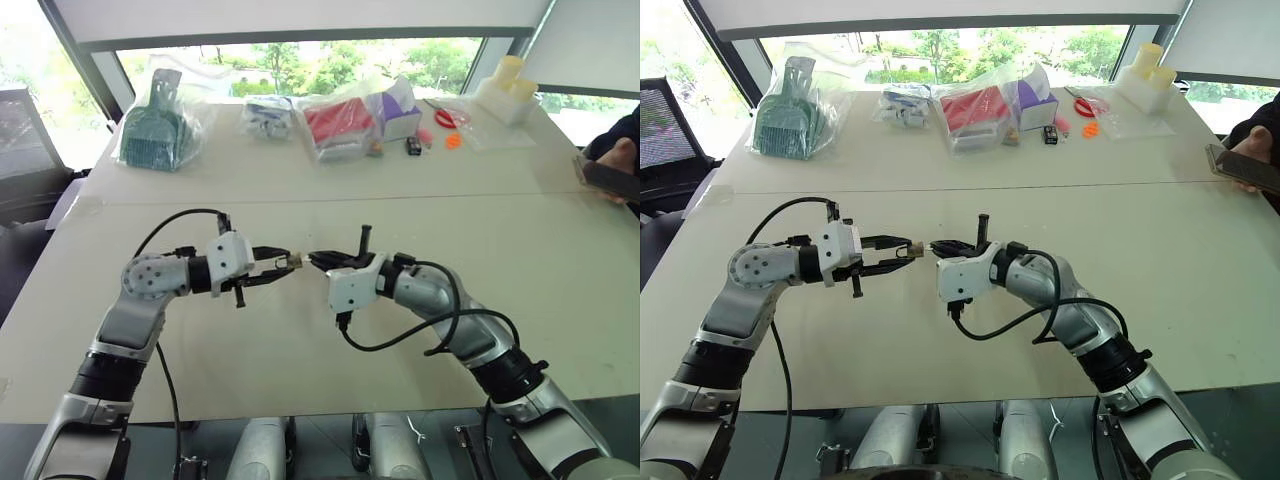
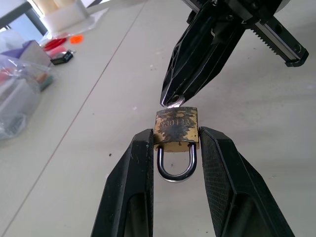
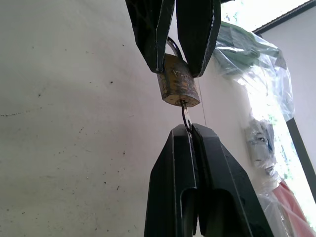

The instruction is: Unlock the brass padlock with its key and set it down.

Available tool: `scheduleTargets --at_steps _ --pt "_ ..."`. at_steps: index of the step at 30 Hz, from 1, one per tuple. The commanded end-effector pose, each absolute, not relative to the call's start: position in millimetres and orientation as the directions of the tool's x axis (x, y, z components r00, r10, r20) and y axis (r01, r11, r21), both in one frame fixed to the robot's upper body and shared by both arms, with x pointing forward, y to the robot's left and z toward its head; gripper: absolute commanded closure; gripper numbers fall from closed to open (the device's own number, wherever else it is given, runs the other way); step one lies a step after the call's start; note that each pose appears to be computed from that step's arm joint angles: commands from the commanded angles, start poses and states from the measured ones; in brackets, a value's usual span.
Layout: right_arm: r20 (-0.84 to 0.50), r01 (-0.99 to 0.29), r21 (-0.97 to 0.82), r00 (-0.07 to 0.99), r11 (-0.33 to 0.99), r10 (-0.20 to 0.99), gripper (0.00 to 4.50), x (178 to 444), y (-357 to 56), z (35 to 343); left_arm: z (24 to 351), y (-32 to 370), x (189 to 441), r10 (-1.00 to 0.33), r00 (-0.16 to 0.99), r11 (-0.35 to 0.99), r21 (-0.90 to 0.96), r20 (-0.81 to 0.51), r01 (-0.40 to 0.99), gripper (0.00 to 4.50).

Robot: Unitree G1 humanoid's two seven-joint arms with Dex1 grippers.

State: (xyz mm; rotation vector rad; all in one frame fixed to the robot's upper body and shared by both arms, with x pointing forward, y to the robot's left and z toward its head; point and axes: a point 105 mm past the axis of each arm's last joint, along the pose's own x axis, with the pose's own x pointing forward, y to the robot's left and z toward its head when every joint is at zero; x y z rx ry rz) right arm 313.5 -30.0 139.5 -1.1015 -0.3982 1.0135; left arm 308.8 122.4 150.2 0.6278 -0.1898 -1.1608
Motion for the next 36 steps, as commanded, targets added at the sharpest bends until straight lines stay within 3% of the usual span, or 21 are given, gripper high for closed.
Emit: scheduleTargets --at_steps 1,8,14,19,23,26,30,36 --pt "-0.204 -0.551 -0.831 0.435 0.080 0.877 4.48 303.8 -16.0 146.4 180.0 112.7 307.3 -0.910 0.406 0.248 0.680 -0.079 0.690 3.74" --pt "-0.264 -0.662 -0.747 0.381 0.062 0.886 4.48 302.9 -16.6 147.6 179.3 112.1 304.6 -0.911 0.404 0.211 0.746 -0.085 0.632 3.74" --pt "-0.260 -0.662 -0.747 0.368 0.056 0.893 4.48 303.6 -17.4 155.7 169.7 118.8 304.8 -0.901 0.422 0.213 0.741 -0.104 0.636 3.74" --pt "-0.212 -0.561 -0.825 0.406 0.060 0.889 4.48 309.3 -19.0 165.3 165.9 126.3 311.7 -0.879 0.470 0.299 0.684 -0.073 0.665 3.74" --pt "-0.183 -0.405 -0.914 0.442 0.013 0.878 4.48 313.5 -23.9 163.8 166.5 134.1 318.5 -0.858 0.514 0.438 0.500 -0.015 0.747 3.74" --pt "-0.174 -0.377 -0.926 0.440 0.006 0.881 3.64 313.2 -28.6 160.3 168.2 136.7 318.3 -0.860 0.510 0.461 0.404 -0.016 0.790 3.74" --pt "-0.138 -0.262 -0.965 0.437 -0.021 0.889 1.68 312.3 -34.7 160.6 175.2 133.9 309.6 -0.892 0.452 0.425 0.300 -0.026 0.854 3.74" --pt "-0.082 -0.117 -0.992 0.401 -0.037 0.912 1.68 315.7 -41.0 171.3 178.8 131.4 297.6 -0.931 0.352 0.317 0.263 -0.097 0.911 3.74"
